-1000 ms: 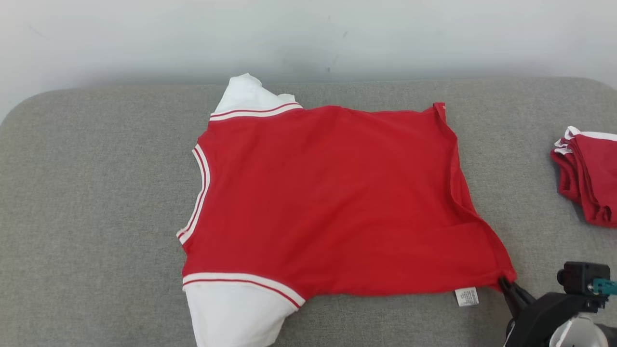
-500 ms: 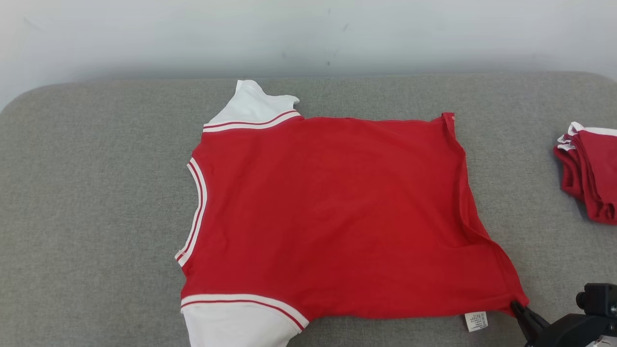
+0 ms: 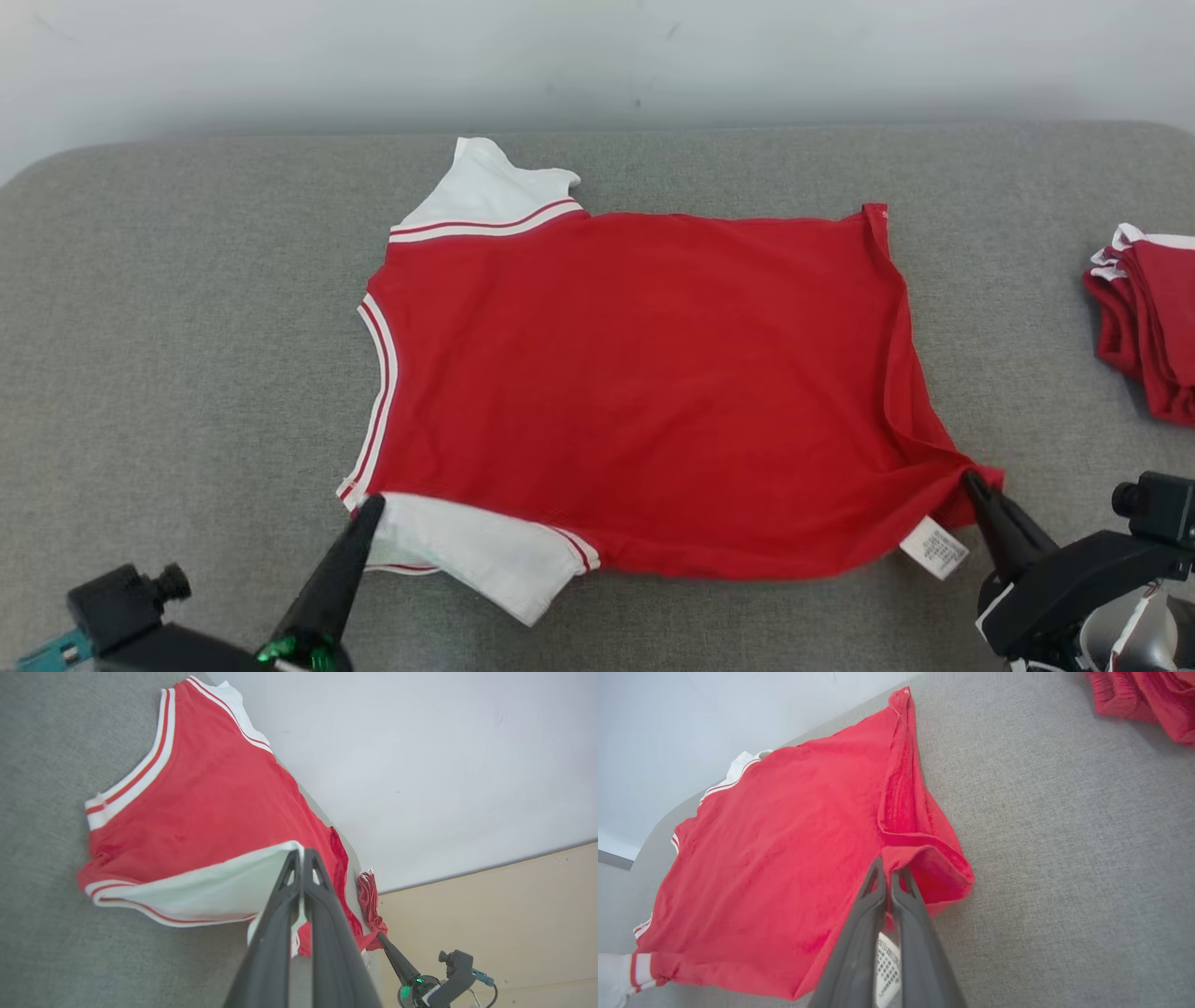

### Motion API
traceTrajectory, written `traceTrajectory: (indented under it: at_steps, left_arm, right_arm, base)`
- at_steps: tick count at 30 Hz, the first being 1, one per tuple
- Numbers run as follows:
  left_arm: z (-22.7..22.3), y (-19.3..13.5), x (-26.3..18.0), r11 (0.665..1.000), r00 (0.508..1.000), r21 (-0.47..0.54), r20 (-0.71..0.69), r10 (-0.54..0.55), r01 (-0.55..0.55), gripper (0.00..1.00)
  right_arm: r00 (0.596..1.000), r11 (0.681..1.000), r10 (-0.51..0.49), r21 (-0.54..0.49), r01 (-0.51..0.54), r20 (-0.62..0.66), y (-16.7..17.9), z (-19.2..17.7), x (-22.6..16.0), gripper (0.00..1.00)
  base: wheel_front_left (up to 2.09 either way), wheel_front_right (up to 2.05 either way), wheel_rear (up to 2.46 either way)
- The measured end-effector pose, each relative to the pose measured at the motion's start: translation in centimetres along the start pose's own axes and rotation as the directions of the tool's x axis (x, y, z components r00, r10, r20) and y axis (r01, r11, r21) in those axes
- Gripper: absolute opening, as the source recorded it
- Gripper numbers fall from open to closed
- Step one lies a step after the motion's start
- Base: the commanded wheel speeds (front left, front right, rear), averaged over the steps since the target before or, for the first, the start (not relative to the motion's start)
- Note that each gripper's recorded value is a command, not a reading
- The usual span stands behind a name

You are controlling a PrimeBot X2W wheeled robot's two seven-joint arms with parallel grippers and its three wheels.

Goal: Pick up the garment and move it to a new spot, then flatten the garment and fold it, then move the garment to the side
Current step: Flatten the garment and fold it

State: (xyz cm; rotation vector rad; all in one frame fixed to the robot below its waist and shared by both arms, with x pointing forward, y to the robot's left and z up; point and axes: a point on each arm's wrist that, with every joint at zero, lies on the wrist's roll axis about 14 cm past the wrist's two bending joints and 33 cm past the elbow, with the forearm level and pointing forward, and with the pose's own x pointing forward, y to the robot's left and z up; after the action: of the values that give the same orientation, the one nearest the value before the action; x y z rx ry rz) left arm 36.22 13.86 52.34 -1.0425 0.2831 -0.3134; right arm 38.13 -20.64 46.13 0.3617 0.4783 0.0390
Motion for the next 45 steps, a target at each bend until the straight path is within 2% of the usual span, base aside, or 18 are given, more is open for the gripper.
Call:
traceTrajectory:
  at_steps: [8, 13, 23, 33, 40, 41, 42, 43, 44, 45]
  left_arm:
    - [0.8, 0.8, 4.1, 0.998, 0.993, 0.061, 0.120, 0.011, -0.018, 0.00]
    - [1.6, 2.4, 6.4, 0.988, 0.980, 0.132, 0.191, 0.059, -0.085, 0.00]
    - [2.0, 2.7, 11.1, 0.930, 0.974, 0.352, 0.225, 0.024, -0.104, 0.00]
    - [2.8, 2.0, 13.9, 0.890, 0.975, 0.448, 0.222, -0.025, -0.080, 0.00]
    - [2.7, 3.1, 15.0, 0.862, 0.980, 0.497, 0.199, 0.003, -0.103, 0.00]
    - [2.6, 3.5, 15.1, 0.851, 0.981, 0.512, 0.196, 0.016, -0.116, 0.00]
    - [2.7, 3.9, 15.1, 0.839, 0.980, 0.528, 0.196, 0.029, -0.130, 0.00]
    - [2.8, 4.2, 15.2, 0.827, 0.979, 0.544, 0.199, 0.037, -0.142, 0.25]
    - [3.0, 4.3, 15.2, 0.813, 0.978, 0.561, 0.205, 0.043, -0.153, 1.00]
    - [3.1, 4.4, 15.2, 0.797, 0.976, 0.581, 0.212, 0.048, -0.165, 1.00]
  right_arm:
    - [0.993, 1.000, 0.013, 0.019, -0.015, 0.115, 0.5, 2.6, 1.8, 0.00]
    - [0.986, 0.999, 0.020, 0.028, -0.025, 0.166, 0.8, 3.7, 3.3, 0.00]
    - [0.988, 1.000, -0.019, 0.001, 0.019, 0.151, 0.0, 3.2, 6.5, 0.00]
    - [0.985, 0.995, -0.100, 0.001, 0.101, 0.137, -2.7, 1.8, 6.8, 0.00]
    - [0.984, 0.994, -0.111, -0.005, 0.113, 0.136, -3.0, 1.6, 6.7, 0.00]
    - [0.984, 0.994, -0.111, -0.007, 0.113, 0.142, -3.0, 1.7, 6.8, 0.42]
    - [0.983, 0.994, -0.111, -0.009, 0.113, 0.145, -3.0, 1.8, 6.9, 0.42]
    - [0.983, 0.993, -0.112, -0.008, 0.115, 0.146, -3.0, 1.9, 7.0, 1.00]
    - [0.982, 0.993, -0.114, -0.007, 0.117, 0.148, -3.1, 1.9, 7.1, 1.00]
    - [0.982, 0.993, -0.116, -0.004, 0.118, 0.150, -3.1, 1.9, 7.1, 1.00]
  base:
    - [0.00, 0.00, 0.00]
    - [0.00, 0.00, 0.00]
    - [0.00, 0.00, 0.00]
    - [0.00, 0.00, 0.00]
    - [0.00, 0.00, 0.00]
    - [0.00, 0.00, 0.00]
    - [0.00, 0.00, 0.00]
    - [0.00, 0.00, 0.00]
    - [0.00, 0.00, 0.00]
    - [0.00, 0.00, 0.00]
